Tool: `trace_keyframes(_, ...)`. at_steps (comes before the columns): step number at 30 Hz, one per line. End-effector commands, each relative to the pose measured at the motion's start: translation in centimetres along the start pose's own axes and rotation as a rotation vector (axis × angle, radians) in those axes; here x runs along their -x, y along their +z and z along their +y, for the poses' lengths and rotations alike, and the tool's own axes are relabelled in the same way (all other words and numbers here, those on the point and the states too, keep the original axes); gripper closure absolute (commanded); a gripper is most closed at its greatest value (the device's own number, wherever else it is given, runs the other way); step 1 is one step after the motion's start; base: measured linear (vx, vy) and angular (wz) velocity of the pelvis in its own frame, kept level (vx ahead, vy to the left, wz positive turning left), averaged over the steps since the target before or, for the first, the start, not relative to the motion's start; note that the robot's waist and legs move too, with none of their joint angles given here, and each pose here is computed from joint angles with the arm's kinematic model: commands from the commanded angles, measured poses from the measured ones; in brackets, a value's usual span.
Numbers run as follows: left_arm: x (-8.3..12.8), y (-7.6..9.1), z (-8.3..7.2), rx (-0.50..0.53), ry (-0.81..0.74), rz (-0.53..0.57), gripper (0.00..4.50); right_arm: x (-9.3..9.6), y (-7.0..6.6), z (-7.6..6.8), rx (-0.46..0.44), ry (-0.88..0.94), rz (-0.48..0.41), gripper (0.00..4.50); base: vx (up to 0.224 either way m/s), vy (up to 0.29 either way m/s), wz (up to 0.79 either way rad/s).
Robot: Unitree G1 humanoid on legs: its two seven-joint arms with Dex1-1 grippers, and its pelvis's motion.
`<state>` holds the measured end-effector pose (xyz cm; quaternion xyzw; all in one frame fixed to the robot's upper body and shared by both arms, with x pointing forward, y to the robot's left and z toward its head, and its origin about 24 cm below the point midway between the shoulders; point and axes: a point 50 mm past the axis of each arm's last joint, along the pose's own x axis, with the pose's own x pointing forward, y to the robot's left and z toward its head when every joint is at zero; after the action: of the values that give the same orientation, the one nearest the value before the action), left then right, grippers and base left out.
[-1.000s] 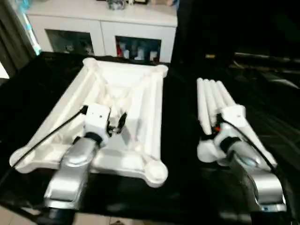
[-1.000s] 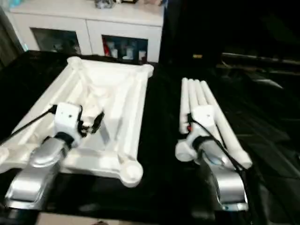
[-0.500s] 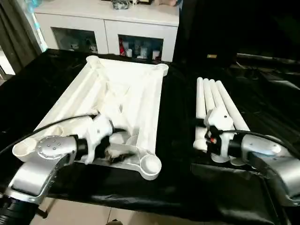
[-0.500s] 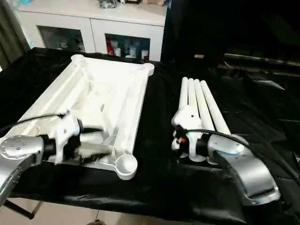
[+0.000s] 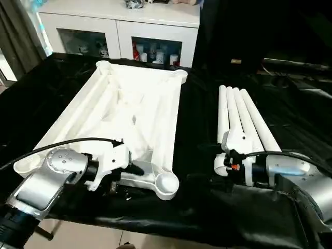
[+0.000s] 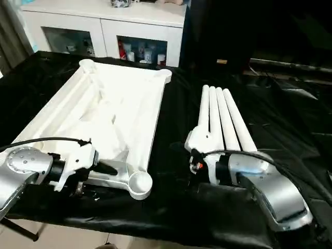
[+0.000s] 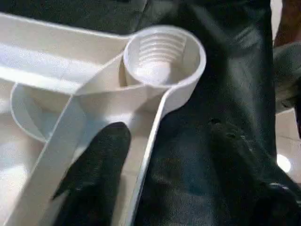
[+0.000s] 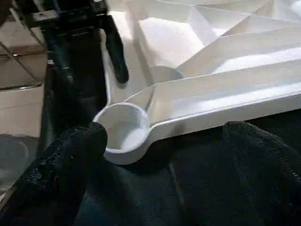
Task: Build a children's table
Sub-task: Move table base
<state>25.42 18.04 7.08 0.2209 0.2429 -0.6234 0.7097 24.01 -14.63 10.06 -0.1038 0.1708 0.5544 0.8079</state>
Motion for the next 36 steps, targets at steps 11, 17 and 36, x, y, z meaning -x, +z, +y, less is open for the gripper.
trace_keyframes(11,0.5,-0.8,0.7,-0.008,0.051,0.069,2.59,0.0,0.1,0.1,-0.001,-0.018,0.005,0.00,0.000,0.000,0.00)
trace_keyframes(17,0.6,-1.1,0.5,0.013,0.070,0.066,3.17,-0.3,0.0,0.1,0.005,-0.022,0.007,0.00,0.000,0.000,0.00)
trace_keyframes(36,-0.5,-2.1,0.8,-0.131,0.297,0.175,4.38,-0.7,-0.4,0.2,0.007,-0.042,0.003,0.00,0.000,0.000,0.00)
